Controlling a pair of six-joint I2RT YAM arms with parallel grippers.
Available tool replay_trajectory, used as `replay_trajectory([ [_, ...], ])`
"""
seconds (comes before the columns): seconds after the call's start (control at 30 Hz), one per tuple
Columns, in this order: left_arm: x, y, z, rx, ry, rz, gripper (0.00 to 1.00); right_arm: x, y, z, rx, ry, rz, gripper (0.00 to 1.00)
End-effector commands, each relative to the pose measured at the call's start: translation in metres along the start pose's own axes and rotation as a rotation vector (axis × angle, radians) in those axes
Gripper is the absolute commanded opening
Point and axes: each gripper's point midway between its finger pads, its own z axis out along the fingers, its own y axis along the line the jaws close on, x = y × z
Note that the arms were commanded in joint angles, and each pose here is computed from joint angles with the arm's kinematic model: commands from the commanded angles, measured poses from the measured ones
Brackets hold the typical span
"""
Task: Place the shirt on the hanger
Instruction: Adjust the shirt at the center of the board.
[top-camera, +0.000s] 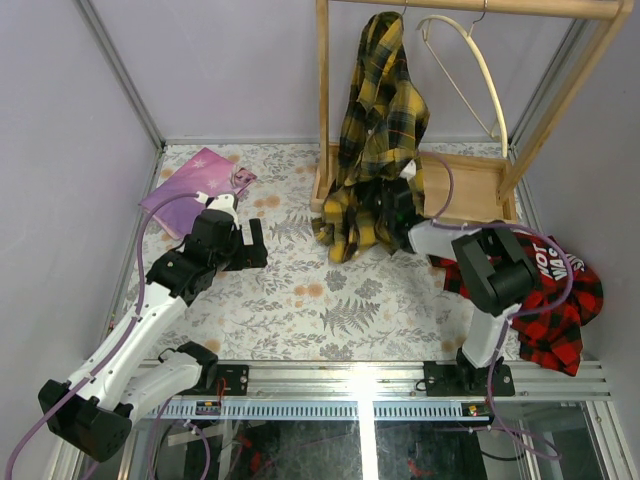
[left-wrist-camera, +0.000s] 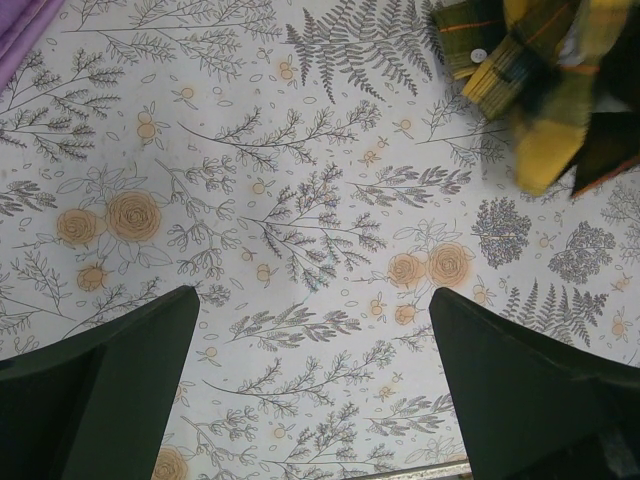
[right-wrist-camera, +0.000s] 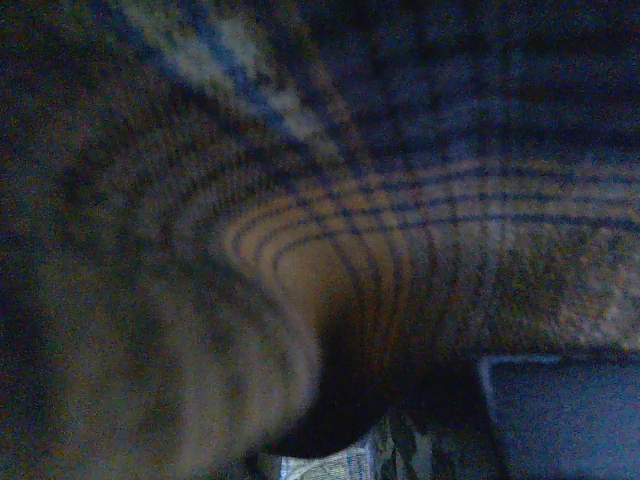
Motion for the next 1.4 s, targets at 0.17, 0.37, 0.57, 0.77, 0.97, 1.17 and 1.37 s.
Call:
replay_trajectory([
  [0.17, -0.007, -0.002, 0.001, 0.015, -0.037, -0.004, 1.0, -0.113, 0.012, 0.077, -0.089, -0.093, -0.003, 0.37],
  [0.37, -0.008, -0.001, 0.001, 0.008, -0.044, -0.006, 1.0, -0.182, 0.038, 0.115, -0.16, -0.154, -0.008, 0.44],
  [0.57, -0.009, 0.0, 0.0, 0.005, -0.047, -0.008, 1.0, -0.203, 0.03, 0.14, -0.137, -0.168, -0.012, 0.49],
  [0.77, -0.009, 0.0, -0.001, 0.007, -0.052, -0.008, 1.0, -0.157, -0.001, 0.11, -0.102, -0.08, -0.019, 0.57],
  [0.97, -0.009, -0.002, 0.0, 0.013, -0.048, -0.008, 1.0, -0.108, -0.044, 0.024, -0.026, -0.117, 0.027, 0.71],
  [1.17, -0.009, -0.002, -0.001, 0.013, -0.047, -0.006, 1.0, -0.097, -0.062, -0.043, 0.017, -0.161, 0.024, 0.78],
  [1.37, -0.016, 0.002, -0.009, 0.006, -0.096, -0.025, 1.0, -0.082, -0.089, -0.094, 0.122, -0.16, 0.002, 0.84],
])
